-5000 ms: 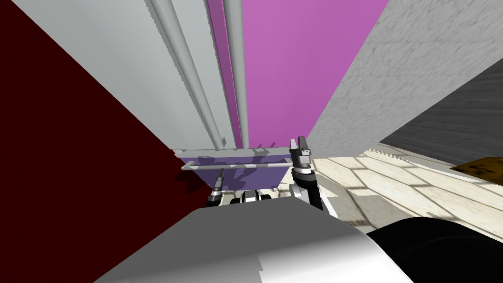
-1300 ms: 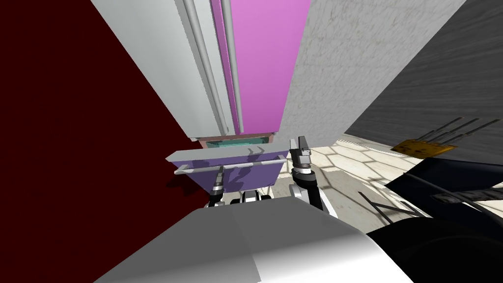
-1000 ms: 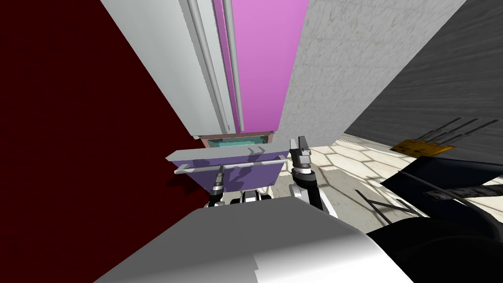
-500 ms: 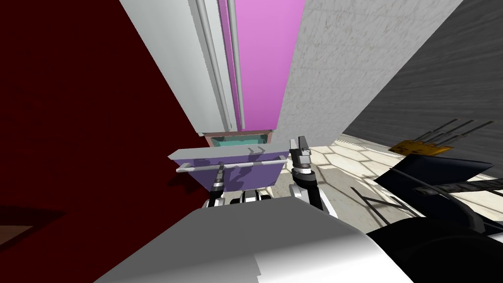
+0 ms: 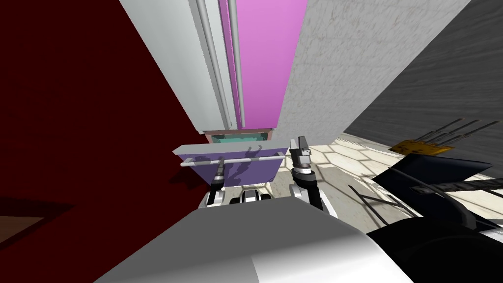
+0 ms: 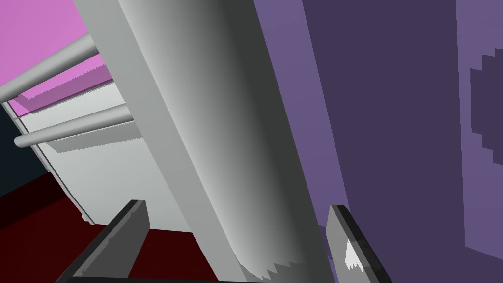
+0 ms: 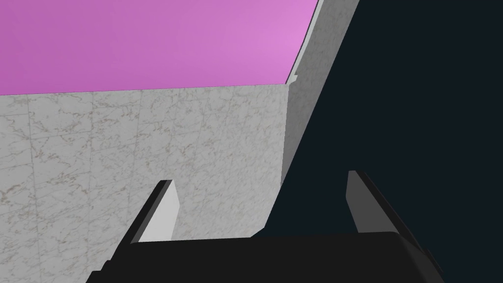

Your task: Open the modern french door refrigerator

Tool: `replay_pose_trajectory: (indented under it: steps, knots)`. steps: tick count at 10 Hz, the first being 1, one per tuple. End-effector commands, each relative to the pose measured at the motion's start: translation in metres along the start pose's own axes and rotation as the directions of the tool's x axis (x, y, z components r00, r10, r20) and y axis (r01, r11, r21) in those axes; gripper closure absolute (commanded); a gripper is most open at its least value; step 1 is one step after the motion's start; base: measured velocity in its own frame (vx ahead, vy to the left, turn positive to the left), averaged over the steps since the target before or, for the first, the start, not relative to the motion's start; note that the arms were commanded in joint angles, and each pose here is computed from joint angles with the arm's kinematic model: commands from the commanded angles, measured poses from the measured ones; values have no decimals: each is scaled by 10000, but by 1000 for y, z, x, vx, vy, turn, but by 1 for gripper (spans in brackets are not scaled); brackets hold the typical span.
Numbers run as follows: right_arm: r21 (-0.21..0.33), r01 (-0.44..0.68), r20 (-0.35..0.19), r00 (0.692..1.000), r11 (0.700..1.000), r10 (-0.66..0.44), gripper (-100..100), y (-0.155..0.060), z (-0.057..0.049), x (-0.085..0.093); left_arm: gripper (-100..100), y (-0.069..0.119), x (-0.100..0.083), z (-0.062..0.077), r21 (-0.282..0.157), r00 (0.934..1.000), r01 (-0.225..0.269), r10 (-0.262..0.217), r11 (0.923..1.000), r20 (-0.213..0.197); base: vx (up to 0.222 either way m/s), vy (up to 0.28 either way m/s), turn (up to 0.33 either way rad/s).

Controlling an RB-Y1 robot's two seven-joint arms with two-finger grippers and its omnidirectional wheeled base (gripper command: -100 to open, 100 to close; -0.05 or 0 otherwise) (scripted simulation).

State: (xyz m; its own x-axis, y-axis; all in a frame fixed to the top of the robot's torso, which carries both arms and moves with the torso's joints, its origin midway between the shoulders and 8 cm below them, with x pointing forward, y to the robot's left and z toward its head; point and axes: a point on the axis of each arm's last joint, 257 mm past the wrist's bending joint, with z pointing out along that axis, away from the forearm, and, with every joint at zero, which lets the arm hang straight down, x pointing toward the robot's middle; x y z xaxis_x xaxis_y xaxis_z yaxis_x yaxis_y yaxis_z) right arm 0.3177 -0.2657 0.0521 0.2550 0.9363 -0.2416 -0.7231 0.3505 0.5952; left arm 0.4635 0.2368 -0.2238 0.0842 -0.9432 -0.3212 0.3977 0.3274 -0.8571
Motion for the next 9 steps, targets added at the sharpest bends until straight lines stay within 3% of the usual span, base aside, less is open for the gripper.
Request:
replay_pose_trajectory:
  steps: [1, 2, 3, 4, 9]
  knots:
    - [0, 0, 0, 10000, 10000, 0, 0, 0, 0, 0, -100, -11, -3, 30, 145, 10000, -13, 13, 9999, -14, -83, -15, 21]
    - [0, 0, 0, 10000, 10000, 0, 0, 0, 0, 0, -100, -11, -3, 30, 145, 10000, -13, 13, 9999, -14, -46, 0, 6]
    - [0, 0, 0, 10000, 10000, 0, 0, 0, 0, 0, -100, 0, -1, 21, -227, 9999, 34, -36, 9997, -95, -7, 2, -7]
    - [1, 0, 0, 10000, 10000, 0, 0, 0, 0, 0, 0, 3, 0, 19, -325, 9999, 41, -45, 9995, -116, 0, 0, 0]
    - [1, 0, 0, 10000, 10000, 0, 0, 0, 0, 0, 0, 13, 2, 12, -618, 9998, 57, -68, 9981, -165, 0, 0, 0]
